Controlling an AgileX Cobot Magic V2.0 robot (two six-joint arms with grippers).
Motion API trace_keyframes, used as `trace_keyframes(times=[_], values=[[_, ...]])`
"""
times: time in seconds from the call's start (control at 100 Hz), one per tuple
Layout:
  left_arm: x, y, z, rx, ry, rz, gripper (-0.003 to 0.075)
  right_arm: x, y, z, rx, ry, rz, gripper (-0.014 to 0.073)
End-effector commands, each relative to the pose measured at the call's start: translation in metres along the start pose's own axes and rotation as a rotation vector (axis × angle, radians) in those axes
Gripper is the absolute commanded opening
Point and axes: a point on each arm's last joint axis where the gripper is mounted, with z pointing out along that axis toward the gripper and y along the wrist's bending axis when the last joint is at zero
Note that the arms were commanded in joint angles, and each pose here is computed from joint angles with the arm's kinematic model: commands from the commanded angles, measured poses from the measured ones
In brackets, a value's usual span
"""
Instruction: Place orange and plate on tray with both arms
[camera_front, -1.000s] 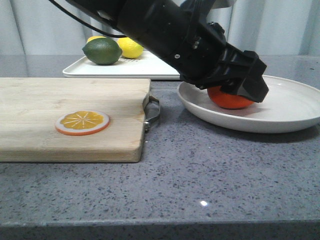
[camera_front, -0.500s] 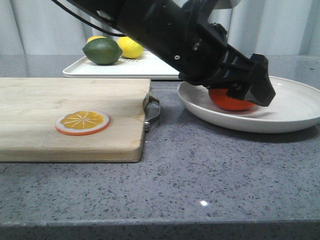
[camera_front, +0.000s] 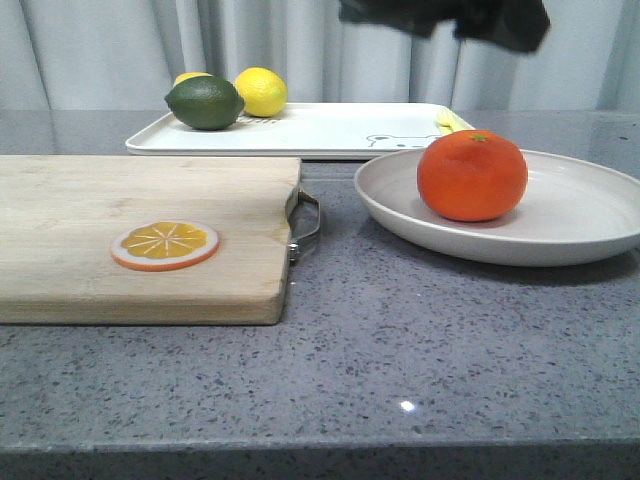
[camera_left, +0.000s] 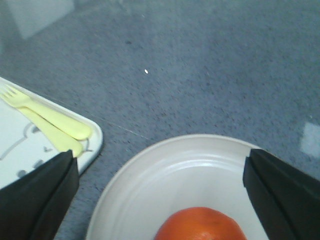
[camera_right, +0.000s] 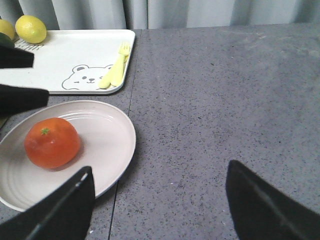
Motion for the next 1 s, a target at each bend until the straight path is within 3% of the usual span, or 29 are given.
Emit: trace_keyframes(times=[0.0,0.38,0.74,0.99], values=[[-0.037,0.002,-0.037,-0.076,-0.12,0.002,0.0643,-0.015,0.002,-0.002,-0.012,-0.083,-0.009,0.0551],[-0.021,0.0,-0.119,-0.281,-0.14,0.05,0.0643,-0.015,0.002,-0.002,-0.012,-0.082,-0.009,0.0551],[0.037,0.017,-0.208,-0.471,-0.112,-0.034,0.0643,-0.013,0.002,-0.002,-0.01,-0.06,-0.009,0.0551],[0.077,0.003,-0.254,-0.549,-0.136,-0.092,0.0643,-0.012,0.002,-0.002,-0.009,-0.047,-0.009,0.0551]])
